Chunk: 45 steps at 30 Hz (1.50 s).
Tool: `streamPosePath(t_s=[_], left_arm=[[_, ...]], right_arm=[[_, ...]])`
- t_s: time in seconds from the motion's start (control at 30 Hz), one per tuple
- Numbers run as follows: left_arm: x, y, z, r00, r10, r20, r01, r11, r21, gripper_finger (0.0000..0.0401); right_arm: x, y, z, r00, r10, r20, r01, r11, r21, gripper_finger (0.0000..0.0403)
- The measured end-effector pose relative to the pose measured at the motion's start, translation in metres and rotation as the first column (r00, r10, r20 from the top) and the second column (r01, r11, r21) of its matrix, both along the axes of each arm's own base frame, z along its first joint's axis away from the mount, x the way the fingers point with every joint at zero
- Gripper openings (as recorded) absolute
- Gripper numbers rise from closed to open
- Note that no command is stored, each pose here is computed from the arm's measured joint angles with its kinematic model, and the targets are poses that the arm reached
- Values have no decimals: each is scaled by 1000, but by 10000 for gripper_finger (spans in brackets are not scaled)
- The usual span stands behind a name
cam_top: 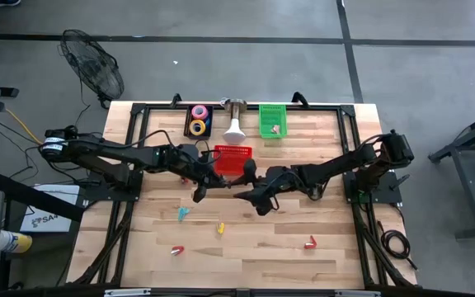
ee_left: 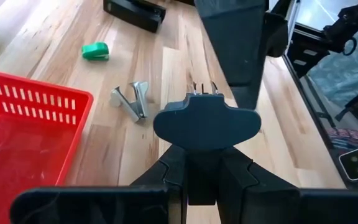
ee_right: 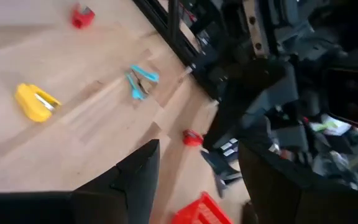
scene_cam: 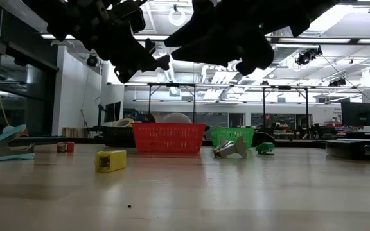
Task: Pick and place Stapler, Stapler remover, tape
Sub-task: Put the black staple remover into the green basket
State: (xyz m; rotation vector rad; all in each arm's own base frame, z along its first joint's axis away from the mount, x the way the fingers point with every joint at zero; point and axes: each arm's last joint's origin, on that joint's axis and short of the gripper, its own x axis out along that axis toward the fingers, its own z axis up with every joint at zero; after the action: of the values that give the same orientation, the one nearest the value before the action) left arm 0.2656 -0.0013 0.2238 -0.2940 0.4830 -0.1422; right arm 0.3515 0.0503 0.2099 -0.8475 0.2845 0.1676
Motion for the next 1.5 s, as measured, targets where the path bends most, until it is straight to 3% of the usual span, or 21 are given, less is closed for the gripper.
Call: streamPosePath(t_s=[0.17,0.9,1.5], left_arm=[[0,0,0,1000,-11,0,11,1000,-5,41],[3,-2,9,994,-53,100,55,998,-16,41],[4,1,8,995,53,84,-53,999,-6,41]], right_arm=[[1,-2,2,998,-58,27,60,997,-44,208],[1,-1,4,998,-28,50,30,999,-36,208],[0,2,5,991,-120,62,124,991,-54,208]])
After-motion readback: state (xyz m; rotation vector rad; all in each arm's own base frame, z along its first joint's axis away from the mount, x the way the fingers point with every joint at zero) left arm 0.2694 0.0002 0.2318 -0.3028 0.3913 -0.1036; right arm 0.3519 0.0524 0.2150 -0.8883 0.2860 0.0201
